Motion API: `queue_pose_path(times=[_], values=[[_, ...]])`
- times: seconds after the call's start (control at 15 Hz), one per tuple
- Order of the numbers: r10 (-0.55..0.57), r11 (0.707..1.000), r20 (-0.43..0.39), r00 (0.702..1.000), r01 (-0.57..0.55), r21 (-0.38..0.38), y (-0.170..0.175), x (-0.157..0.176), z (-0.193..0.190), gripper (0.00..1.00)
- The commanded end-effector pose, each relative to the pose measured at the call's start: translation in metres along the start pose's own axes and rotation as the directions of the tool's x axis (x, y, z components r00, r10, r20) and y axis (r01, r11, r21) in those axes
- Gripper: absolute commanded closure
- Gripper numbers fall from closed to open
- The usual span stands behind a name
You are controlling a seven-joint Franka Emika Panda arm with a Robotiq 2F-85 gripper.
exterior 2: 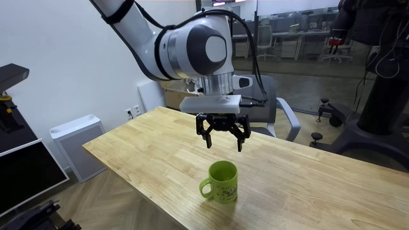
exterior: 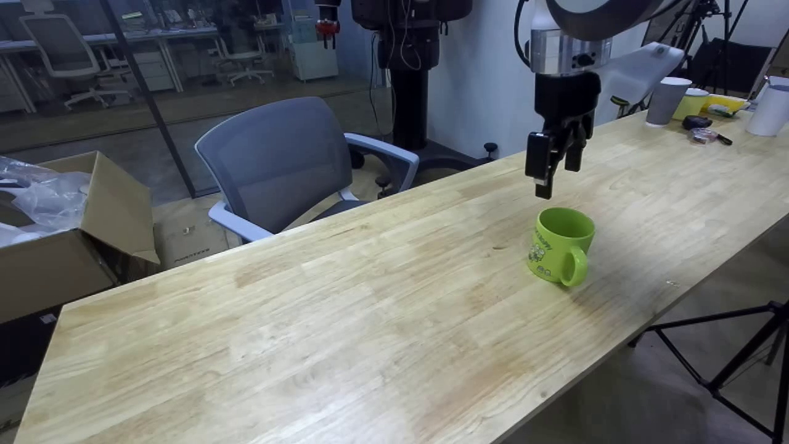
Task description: Move the mug to the left
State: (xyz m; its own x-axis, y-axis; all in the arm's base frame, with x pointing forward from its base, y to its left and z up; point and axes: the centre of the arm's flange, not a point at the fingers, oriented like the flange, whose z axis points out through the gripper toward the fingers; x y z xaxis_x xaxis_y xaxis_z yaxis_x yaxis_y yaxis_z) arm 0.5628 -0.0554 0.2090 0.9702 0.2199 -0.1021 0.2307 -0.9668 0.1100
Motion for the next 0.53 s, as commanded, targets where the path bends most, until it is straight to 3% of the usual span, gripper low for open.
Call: queue_pose_path(times=[0.0, 0.47], values=[[-0.001, 1.0, 0.002, 1.0, 0.001, -0.001, 0.0, -0.0004, -0.0005, 0.0], [-0.002, 1.0, 0.006, 1.0, 0.002, -0.001, -0.0002, -0.0011, 0.0001, 0.0]])
